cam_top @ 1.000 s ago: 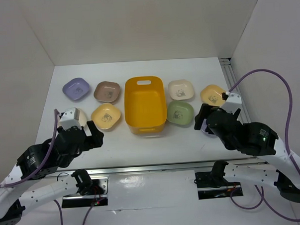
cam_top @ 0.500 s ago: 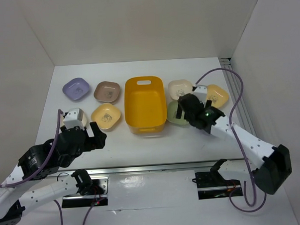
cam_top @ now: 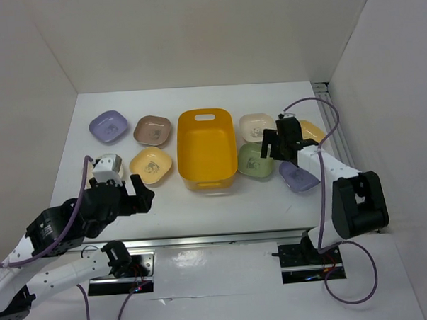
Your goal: Place the plates into the plastic bin on the countertop
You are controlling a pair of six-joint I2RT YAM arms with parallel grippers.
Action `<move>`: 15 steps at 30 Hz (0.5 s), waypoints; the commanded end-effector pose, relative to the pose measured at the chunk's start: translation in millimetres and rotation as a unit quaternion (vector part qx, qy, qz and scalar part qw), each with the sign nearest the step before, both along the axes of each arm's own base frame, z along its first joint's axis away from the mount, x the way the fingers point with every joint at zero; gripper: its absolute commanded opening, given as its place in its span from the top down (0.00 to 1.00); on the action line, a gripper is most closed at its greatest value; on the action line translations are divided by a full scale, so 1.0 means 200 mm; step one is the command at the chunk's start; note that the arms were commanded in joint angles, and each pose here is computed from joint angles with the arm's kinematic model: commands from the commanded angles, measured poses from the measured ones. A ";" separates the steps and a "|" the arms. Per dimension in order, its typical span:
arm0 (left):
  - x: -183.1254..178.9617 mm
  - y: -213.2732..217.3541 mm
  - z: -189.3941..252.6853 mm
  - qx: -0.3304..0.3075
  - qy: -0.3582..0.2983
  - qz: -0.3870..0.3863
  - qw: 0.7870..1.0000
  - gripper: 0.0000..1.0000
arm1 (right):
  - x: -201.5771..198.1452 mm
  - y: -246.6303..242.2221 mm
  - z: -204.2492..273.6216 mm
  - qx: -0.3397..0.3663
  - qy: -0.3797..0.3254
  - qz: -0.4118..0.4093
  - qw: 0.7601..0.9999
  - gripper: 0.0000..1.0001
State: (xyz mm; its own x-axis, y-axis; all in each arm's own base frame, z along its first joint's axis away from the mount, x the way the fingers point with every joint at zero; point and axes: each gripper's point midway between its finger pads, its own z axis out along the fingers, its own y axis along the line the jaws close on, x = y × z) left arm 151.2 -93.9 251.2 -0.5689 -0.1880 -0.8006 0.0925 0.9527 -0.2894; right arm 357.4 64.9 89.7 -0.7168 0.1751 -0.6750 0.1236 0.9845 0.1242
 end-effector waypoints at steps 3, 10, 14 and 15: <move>0.00 -0.02 0.03 -0.012 -0.016 -0.014 1.000 0.00 | 0.15 0.02 -0.01 0.001 -0.022 0.030 0.999 0.19; 0.00 -0.02 0.03 -0.012 -0.016 -0.014 1.000 0.00 | 0.18 0.03 -0.16 -0.011 0.012 0.044 0.999 0.32; 0.00 -0.02 0.03 -0.016 -0.018 -0.014 1.000 0.00 | 0.20 0.02 -0.19 -0.014 0.014 0.041 0.999 0.52; 0.00 -0.02 0.03 -0.016 -0.018 -0.014 1.000 0.00 | 0.19 0.04 -0.19 -0.015 0.014 0.046 0.999 0.53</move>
State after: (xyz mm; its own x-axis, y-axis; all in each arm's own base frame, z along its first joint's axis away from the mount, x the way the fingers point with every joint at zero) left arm 150.0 -94.4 251.9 -0.5661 -0.1933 -0.8014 0.1021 0.9482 -0.3008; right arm 367.5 67.1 29.7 -0.8111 0.0936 -0.5774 0.0591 0.9952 0.0782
